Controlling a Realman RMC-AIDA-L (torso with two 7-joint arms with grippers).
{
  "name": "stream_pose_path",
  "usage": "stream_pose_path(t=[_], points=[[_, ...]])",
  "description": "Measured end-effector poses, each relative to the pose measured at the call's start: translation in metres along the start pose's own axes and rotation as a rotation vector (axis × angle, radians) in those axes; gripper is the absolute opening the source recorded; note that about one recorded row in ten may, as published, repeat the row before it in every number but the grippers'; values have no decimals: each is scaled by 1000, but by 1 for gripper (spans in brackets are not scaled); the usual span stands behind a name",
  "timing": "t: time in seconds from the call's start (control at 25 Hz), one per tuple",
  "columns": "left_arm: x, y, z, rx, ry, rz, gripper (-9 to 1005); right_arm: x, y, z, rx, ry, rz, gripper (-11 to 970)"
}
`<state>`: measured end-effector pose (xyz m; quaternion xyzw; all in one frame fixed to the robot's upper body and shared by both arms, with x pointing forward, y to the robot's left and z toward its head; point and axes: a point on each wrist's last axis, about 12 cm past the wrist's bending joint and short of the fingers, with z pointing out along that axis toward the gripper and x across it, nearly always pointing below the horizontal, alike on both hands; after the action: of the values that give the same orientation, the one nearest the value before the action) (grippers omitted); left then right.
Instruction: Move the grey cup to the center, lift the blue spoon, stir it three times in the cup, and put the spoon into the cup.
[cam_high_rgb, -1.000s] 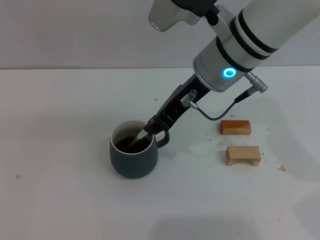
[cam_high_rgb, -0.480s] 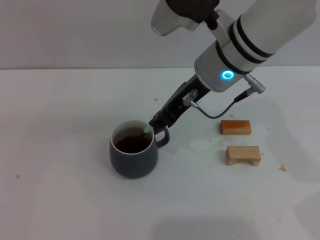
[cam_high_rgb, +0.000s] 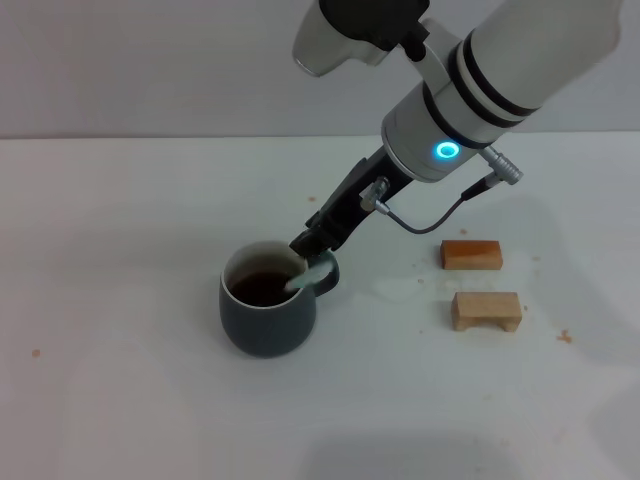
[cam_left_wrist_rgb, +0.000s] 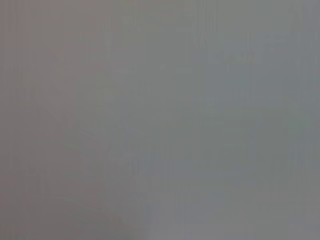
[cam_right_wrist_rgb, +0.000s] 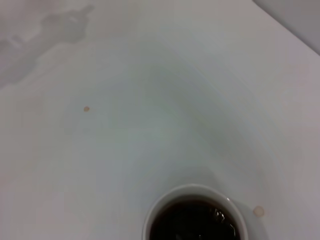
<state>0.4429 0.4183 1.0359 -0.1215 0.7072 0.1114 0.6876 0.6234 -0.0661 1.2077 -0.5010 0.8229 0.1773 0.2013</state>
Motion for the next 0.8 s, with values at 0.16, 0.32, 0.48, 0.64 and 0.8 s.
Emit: stream_pose_path(t=[0.16, 0.32, 0.48, 0.64, 0.8], points=[[0, 0, 0, 0, 0, 0, -2, -2, 1, -1, 6, -7, -10, 275], [0, -1, 1, 1, 0, 0, -2, -4, 0, -1, 14, -18, -23, 328], [0, -1, 2, 3, 2, -1, -2, -7, -7, -1, 62, -120, -52, 328], [1, -3, 4, 8, 5, -3, -2, 2, -20, -1, 144, -316, -55, 328], [1, -5, 6, 11, 10, -4, -2, 19, -35, -4, 258, -489, -46, 328]])
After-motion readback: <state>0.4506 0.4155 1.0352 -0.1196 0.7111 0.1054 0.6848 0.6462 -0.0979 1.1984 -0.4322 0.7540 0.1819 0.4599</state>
